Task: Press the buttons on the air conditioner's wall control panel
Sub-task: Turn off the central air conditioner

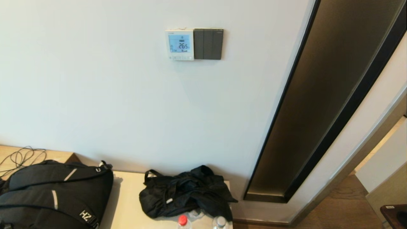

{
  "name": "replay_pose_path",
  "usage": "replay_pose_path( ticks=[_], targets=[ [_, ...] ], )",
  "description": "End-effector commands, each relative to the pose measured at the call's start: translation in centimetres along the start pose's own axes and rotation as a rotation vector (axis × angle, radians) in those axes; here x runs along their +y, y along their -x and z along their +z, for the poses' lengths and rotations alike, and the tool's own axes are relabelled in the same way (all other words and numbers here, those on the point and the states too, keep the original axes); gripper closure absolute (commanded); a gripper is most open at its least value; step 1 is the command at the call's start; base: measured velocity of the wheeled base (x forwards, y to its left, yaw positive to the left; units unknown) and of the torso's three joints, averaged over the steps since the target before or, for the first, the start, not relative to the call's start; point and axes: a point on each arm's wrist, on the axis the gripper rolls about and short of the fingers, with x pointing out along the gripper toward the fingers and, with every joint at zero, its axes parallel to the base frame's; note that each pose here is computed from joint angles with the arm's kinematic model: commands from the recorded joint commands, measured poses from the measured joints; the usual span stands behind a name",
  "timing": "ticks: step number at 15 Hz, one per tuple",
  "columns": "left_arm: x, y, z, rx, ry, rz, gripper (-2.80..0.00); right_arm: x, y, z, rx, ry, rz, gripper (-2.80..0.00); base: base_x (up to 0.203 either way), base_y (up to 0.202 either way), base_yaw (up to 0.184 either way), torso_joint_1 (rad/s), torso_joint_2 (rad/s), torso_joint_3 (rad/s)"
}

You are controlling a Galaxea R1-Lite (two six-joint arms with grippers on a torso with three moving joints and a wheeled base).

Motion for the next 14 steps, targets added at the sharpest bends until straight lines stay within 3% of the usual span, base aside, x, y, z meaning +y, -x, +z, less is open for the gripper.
replay_pose_path(
  ticks=[1, 14],
  targets=[
    [0.1, 0.6, -1.4, -0.023, -0.016, -0.009, 0.00, 0.0, 0.0, 0.0, 0.003, 0.001, 0.000, 0.00, 0.000, 0.000, 0.000, 0.000, 0.00, 0.000],
    [0.2, 1.7, -3.3, -0.048, -0.039, -0.045, 0.00, 0.0, 0.0, 0.0, 0.003, 0.001, 0.001, 0.00, 0.000, 0.000, 0.000, 0.000, 0.00, 0.000]
  ],
)
